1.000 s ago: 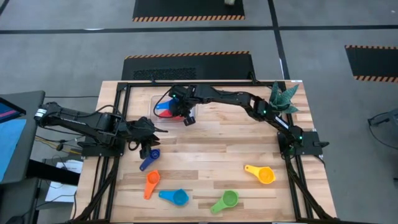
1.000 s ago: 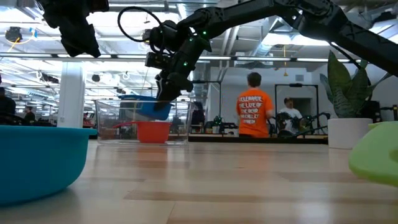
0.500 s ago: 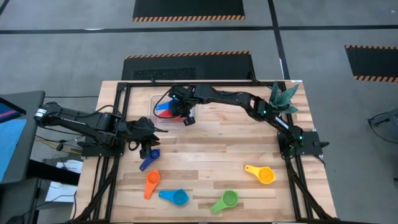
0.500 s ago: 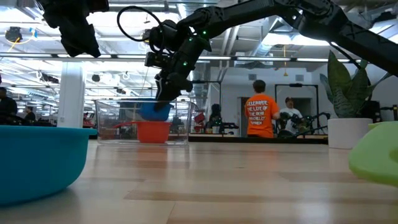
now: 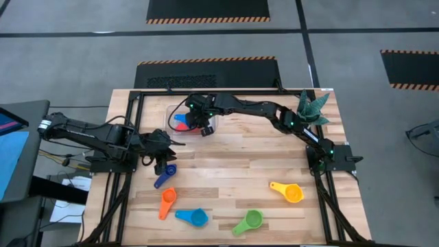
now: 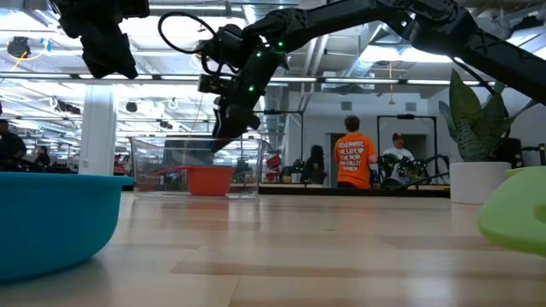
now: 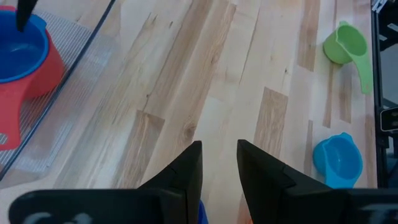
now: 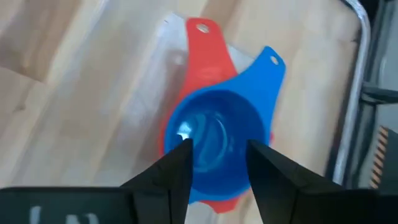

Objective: Nest measuring cups in basket
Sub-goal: Stack the dark blue measuring cup into the red measuring cup in the transparent bin

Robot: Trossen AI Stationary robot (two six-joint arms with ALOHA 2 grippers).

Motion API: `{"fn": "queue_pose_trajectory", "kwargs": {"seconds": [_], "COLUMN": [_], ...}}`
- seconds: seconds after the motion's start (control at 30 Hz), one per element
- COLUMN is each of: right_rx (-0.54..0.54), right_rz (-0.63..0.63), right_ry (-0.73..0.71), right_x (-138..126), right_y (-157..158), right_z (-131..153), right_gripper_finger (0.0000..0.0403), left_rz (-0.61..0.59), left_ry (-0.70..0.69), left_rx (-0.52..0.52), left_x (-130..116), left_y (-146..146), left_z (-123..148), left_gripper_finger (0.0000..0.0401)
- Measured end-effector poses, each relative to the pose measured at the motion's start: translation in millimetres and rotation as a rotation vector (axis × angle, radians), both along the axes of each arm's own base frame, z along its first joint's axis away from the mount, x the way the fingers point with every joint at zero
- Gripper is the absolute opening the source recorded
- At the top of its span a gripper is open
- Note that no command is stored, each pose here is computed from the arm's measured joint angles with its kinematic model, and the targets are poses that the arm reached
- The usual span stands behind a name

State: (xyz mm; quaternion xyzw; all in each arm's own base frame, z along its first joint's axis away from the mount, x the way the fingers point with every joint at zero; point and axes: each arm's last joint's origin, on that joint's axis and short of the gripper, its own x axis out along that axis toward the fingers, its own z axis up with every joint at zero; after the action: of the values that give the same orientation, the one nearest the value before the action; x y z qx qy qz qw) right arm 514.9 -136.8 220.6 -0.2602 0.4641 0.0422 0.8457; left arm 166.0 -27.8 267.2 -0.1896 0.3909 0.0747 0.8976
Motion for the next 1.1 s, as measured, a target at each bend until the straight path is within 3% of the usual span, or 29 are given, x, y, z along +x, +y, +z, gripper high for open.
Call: {"fn": "queue_pose_trajectory", "kwargs": {"seconds": [0.1, 0.23, 0.4, 0.6, 0.73, 0.93, 1.1], "right_rx": [-0.063, -0.105, 0.032, 0.281, 0.307, 0.283, 0.252], "right_rz": [-0.033, -0.061, -0.203, -0.569, -0.724, -0.651, -0.632], "right_ry": [0.012, -0.027, -0.041, 0.062, 0.092, -0.063, -0.160], "right_x": [-2.5, -10.9, -40.3, -110.5, -153.6, -215.3, -274.5], "right_y": [5.7, 24.5, 53.9, 90.5, 115.1, 155.2, 173.4], "right_z": [9.7, 44.5, 92.8, 150.7, 180.5, 225.3, 224.9], "right_gripper_finger": [0.0175, 0.0171, 0.0159, 0.0139, 0.0122, 0.0102, 0.0094], "left_rz": [-0.001, -0.009, -0.009, 0.014, 0.021, 0.027, 0.060], "left_ry": [0.002, 0.007, 0.006, -0.009, -0.028, -0.039, -0.064], "left_rx": [0.001, 0.010, 0.010, 0.031, 0.082, 0.178, 0.250], "left_x": [-0.1, -0.4, -0.4, 0.4, 1.5, 2.1, 3.8], "left_y": [0.0, 0.1, 0.0, 1.0, 2.0, 4.2, 6.9], "left_z": [-0.1, -0.5, -0.5, 0.4, 1.5, 2.3, 4.3], "left_gripper_finger": [0.0086, 0.0087, 0.0087, 0.0087, 0.0086, 0.0087, 0.0087]}}
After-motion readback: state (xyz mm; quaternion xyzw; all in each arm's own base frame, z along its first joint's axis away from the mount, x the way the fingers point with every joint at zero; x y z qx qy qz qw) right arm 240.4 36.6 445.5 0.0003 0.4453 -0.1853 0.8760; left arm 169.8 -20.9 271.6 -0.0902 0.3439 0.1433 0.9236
